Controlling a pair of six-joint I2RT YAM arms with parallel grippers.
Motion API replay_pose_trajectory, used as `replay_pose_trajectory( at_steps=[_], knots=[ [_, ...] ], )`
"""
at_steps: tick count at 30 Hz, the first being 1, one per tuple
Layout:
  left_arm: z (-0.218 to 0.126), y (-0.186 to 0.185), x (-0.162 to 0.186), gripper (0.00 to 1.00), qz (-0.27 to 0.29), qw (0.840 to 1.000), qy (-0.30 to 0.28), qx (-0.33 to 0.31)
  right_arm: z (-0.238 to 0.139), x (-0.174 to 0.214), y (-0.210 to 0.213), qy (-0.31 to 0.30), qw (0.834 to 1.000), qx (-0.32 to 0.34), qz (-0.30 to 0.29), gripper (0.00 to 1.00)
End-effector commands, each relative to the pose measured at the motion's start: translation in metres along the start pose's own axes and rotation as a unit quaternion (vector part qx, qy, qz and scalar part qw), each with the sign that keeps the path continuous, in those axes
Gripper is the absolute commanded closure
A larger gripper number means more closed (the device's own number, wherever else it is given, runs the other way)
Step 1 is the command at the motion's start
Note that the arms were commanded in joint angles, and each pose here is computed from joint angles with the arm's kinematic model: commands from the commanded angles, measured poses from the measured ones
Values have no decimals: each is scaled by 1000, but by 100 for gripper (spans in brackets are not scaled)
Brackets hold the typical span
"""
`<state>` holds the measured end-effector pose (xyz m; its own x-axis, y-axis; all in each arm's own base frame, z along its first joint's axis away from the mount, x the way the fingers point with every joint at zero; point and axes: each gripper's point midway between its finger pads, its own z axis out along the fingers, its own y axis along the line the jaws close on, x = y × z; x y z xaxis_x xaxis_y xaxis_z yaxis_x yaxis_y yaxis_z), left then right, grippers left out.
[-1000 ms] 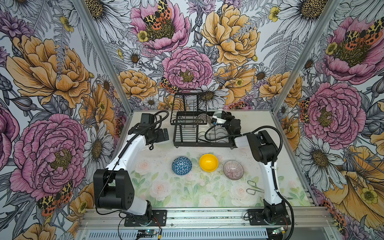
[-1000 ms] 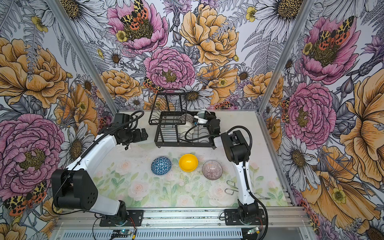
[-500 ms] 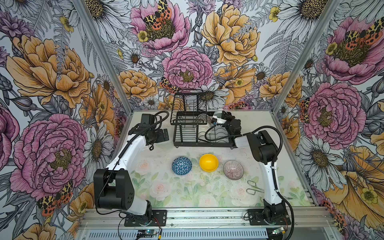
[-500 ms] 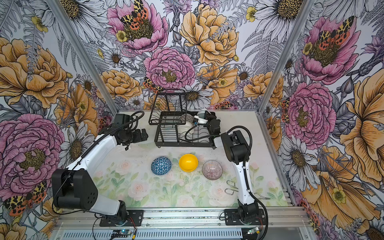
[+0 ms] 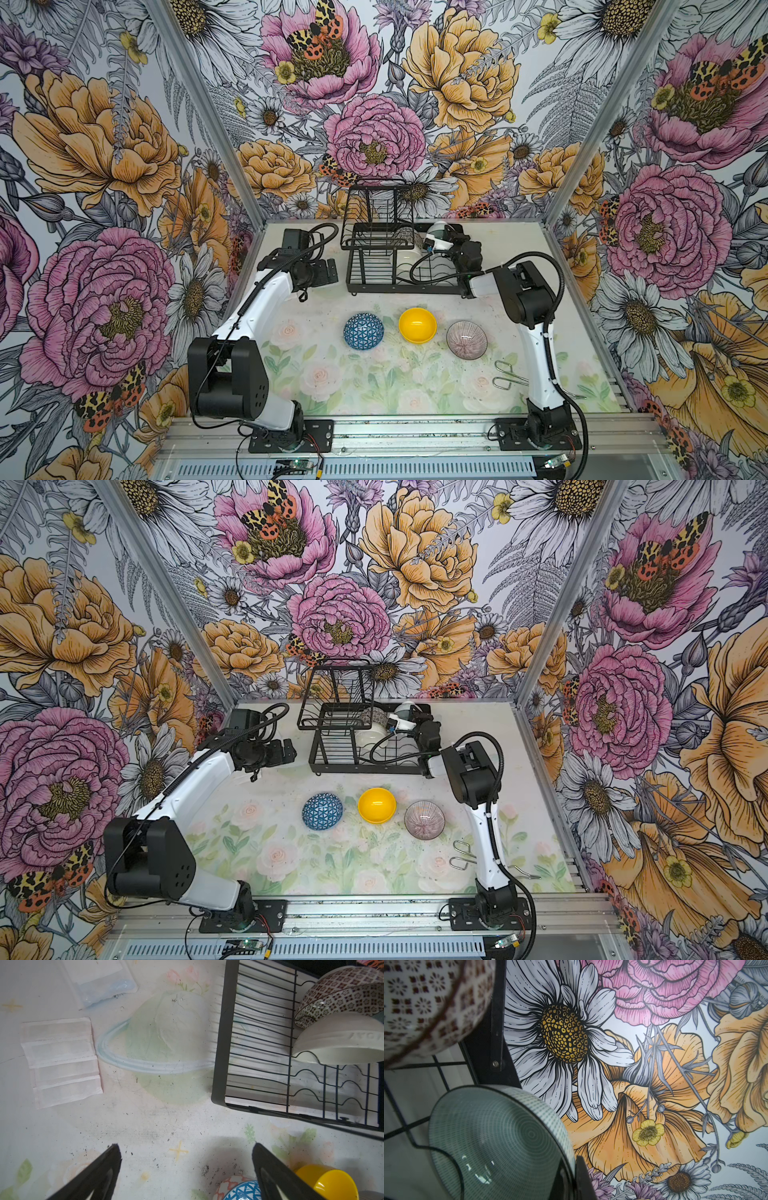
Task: Load the bowls into the dish rack
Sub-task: 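Lower the teal bowl into a rack slot and open the right gripper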
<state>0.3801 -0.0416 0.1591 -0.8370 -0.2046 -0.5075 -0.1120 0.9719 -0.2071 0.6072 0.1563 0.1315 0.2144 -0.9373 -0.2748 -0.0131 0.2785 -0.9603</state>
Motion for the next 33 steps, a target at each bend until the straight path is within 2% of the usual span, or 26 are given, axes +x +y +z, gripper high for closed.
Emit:
replay_pose_trajectory(
  at_steps=[1,8,16,21,29,33],
  knots=[
    [3,-6,-1,1,6,1000,-4,13,-1,-6,-21,-7,999,35,25,100],
    [5,-8,-2,1,7,1000,-4,17,1,-4,-23,-3,999,37,30,100],
    [2,-11,-4,1,7,1000,-7,22,1,-4,-29,-1,999,41,33,91],
    [-1,-12,-4,1,7,1000,-10,23,1,-2,-32,1,998,45,33,80],
    [-6,-11,-1,1,5,1000,-15,22,1,-3,-47,-1,998,58,34,77],
    [-10,-10,1,1,5,1000,-19,21,0,-5,-55,-2,997,64,34,68]
  ],
)
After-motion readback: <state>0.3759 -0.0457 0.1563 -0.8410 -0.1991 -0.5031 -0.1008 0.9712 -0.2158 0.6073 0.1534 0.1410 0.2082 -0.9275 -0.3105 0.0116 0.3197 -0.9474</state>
